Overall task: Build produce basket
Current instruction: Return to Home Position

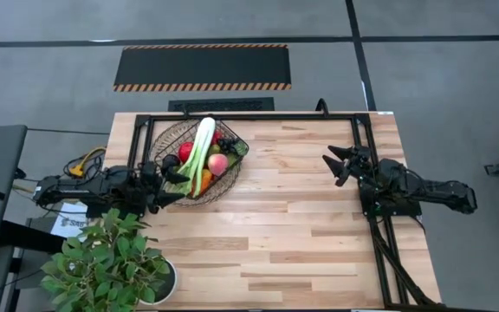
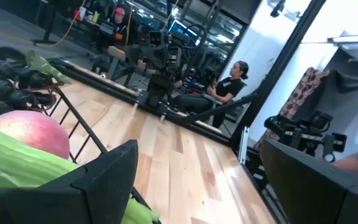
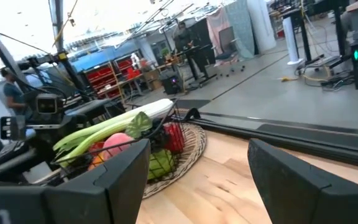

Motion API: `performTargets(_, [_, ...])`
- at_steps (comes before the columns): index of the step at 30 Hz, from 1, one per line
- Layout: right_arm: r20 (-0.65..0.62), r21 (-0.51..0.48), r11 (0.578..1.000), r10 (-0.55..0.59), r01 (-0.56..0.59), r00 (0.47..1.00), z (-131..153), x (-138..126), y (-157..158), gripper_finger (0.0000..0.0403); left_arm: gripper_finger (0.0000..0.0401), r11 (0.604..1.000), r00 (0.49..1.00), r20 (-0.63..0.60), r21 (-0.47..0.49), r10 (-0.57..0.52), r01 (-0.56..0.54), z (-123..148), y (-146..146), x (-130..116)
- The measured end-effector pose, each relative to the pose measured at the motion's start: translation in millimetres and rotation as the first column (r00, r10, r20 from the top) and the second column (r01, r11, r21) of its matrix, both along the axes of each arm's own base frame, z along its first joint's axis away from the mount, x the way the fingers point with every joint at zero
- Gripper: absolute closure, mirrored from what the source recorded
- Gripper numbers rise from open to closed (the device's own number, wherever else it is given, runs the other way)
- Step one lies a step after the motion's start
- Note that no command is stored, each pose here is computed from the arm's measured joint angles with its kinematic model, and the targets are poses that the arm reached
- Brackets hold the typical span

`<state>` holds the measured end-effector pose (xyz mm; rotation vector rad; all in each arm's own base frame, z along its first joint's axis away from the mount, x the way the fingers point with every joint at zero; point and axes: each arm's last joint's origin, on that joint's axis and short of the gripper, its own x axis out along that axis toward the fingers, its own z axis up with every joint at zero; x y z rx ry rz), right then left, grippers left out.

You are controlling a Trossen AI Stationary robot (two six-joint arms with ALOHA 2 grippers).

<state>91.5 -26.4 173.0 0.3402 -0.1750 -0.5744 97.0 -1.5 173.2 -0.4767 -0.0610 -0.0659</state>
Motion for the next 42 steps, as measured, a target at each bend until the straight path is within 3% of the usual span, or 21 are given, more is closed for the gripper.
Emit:
performTargets(8, [-0.004,0.001,1.000,-0.010,0.010,1.000,-0.6,-0.2,-0.9,0.0112,0.0076,0.997,1.000,-0.009,0.072,0.011,-0.010,-1.3,0.1,0.1])
performTargets(42, [-0.006,0.003,1.000,-0.012,0.012,1.000,-1.2,-0.1,-1.0,0.0112,0.0076,0.997,1.000,-0.009,0.071,0.015,-0.015,-1.7,0.3,0.2])
